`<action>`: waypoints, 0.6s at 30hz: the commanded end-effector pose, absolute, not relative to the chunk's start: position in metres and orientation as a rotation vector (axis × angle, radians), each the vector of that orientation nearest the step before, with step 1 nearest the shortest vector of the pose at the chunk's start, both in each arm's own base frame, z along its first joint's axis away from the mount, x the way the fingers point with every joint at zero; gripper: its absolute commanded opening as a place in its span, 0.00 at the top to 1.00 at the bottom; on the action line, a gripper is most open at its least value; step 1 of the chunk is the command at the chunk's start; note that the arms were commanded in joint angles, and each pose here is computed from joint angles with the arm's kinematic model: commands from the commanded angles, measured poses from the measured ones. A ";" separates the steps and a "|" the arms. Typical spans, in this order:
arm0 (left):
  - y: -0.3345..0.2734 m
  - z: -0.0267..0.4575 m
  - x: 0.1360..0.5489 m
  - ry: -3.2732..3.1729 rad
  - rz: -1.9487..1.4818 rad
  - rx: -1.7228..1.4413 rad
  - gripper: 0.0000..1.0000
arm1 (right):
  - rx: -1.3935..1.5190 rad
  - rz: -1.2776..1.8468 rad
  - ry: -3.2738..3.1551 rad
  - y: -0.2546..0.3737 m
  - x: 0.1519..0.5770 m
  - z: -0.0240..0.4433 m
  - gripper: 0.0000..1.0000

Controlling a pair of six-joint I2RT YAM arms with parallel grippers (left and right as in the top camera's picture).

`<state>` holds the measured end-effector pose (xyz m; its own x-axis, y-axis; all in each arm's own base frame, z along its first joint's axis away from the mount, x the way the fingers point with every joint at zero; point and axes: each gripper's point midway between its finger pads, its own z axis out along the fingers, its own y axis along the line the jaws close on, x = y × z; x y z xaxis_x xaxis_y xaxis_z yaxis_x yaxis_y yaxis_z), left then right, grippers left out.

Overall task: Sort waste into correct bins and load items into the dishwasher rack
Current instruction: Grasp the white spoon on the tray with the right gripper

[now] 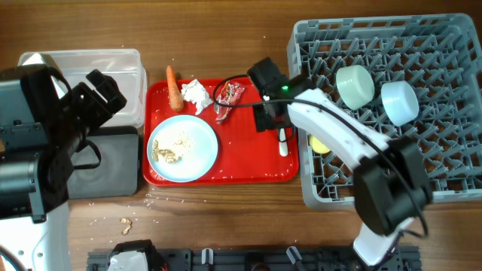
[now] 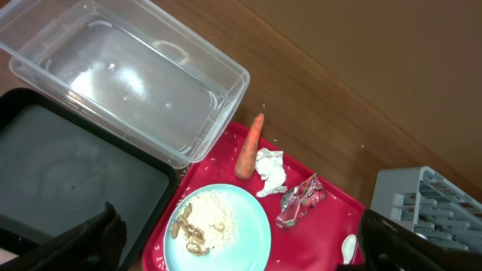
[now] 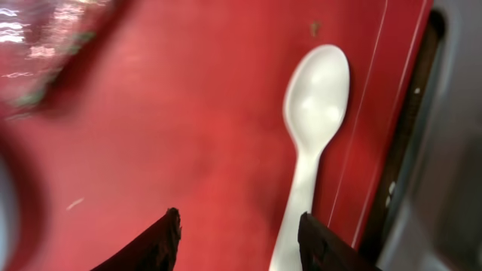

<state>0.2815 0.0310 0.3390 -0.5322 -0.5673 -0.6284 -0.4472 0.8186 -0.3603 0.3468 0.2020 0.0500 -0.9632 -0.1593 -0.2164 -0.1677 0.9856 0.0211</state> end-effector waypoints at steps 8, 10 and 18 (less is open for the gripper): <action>0.035 0.341 0.282 2.205 -0.185 -0.761 0.00 | -0.324 0.156 3.053 0.200 0.345 -0.011 0.83; 0.035 0.341 0.282 2.205 -0.185 -0.761 0.00 | -0.332 0.174 3.047 0.204 0.345 -0.007 0.95; 0.035 0.341 0.282 2.205 -0.185 -0.762 0.00 | -0.309 0.284 2.780 0.212 0.368 0.098 0.96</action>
<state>0.2815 0.0310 0.3390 -0.5322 -0.5673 -0.6284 -0.4472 0.8186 -0.3603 0.3524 0.2030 0.0184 -0.9717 -0.1850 -0.1468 -0.2013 0.9739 0.1048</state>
